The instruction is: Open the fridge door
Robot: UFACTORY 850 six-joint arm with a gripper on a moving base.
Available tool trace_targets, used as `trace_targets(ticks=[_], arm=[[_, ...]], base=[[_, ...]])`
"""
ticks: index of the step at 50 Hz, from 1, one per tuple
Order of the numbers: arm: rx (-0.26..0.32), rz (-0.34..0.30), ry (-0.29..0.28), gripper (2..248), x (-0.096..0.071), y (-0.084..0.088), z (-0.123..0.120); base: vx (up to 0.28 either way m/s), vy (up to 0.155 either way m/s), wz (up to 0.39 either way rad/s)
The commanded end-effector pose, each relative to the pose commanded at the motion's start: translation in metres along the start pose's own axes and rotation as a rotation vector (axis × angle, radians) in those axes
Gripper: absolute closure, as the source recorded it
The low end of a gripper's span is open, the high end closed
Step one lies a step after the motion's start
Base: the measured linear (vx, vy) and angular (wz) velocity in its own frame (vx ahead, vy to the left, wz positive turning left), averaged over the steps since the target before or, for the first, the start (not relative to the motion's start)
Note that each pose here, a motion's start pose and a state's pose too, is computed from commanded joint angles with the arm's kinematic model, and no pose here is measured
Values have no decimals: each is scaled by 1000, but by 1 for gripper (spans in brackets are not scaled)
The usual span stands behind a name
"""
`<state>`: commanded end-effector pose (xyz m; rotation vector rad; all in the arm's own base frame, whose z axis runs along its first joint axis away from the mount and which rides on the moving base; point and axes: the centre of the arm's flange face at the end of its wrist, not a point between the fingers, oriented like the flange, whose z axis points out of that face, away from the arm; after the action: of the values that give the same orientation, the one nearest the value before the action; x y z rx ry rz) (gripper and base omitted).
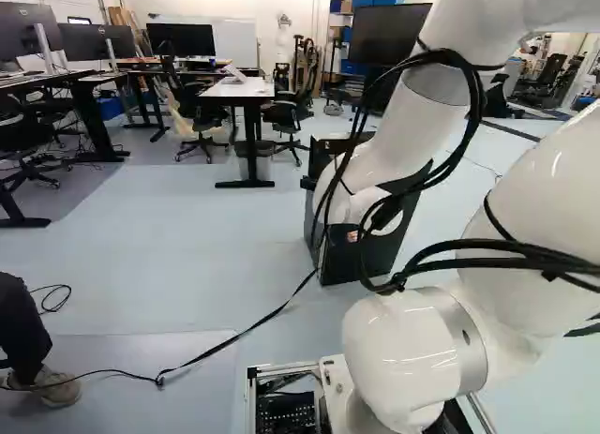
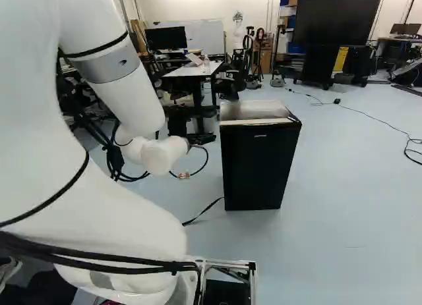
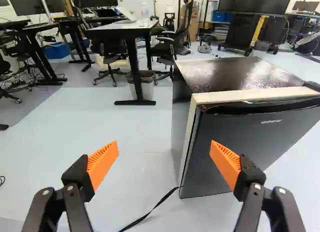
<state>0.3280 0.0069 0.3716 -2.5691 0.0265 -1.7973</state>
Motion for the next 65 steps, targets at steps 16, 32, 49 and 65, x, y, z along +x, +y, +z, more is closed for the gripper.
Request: trace_targets(ticks=[16, 32, 49, 65], arm=[[-12, 27, -3, 3, 8, -10, 20], [-34, 65, -5, 3, 14, -22, 36], [-78, 123, -9, 3, 18, -35, 49], [-130, 187, -14, 3, 18, -46, 53]], base=[[0, 0, 0], [0, 0, 0], [0, 0, 0], [0, 0, 0]])
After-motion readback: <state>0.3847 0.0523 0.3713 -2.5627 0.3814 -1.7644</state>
